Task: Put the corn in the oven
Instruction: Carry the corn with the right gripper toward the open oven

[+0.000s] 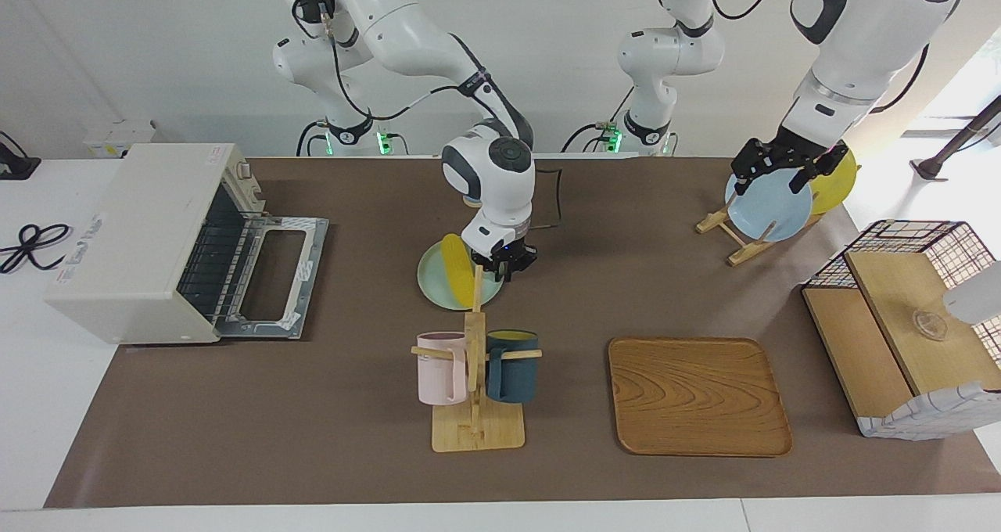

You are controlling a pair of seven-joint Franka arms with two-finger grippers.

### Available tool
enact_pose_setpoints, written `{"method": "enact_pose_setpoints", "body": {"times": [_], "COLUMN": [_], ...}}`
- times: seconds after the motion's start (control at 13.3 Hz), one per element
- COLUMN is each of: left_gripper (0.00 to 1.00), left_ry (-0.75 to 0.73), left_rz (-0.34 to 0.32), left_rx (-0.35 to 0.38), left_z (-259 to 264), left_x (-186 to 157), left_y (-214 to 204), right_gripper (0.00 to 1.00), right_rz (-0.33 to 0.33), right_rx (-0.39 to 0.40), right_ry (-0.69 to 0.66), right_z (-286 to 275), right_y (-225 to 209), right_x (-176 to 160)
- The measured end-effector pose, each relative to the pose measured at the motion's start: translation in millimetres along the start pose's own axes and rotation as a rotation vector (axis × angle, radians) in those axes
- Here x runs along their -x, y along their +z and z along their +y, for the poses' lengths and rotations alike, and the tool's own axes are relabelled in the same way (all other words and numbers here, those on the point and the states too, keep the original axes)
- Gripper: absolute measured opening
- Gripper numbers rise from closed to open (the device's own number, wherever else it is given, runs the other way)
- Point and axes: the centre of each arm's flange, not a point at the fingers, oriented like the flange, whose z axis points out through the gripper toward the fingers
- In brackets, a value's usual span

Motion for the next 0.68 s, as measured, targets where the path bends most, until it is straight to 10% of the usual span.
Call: {"method": "enact_pose_setpoints", "body": {"times": [0.68], "left_gripper": [1.00], "left_ry": [0.005], "left_rz": [0.038], "left_rx": [0.002], "left_z": [2], "left_x": [-9], "left_y": [-14], "right_gripper": [0.03], "right_rz": [-0.090], "right_rx": [0.205], "right_ry": [0.045], "right_z": [52], "right_y": [-98], "right_x": [-16]}}
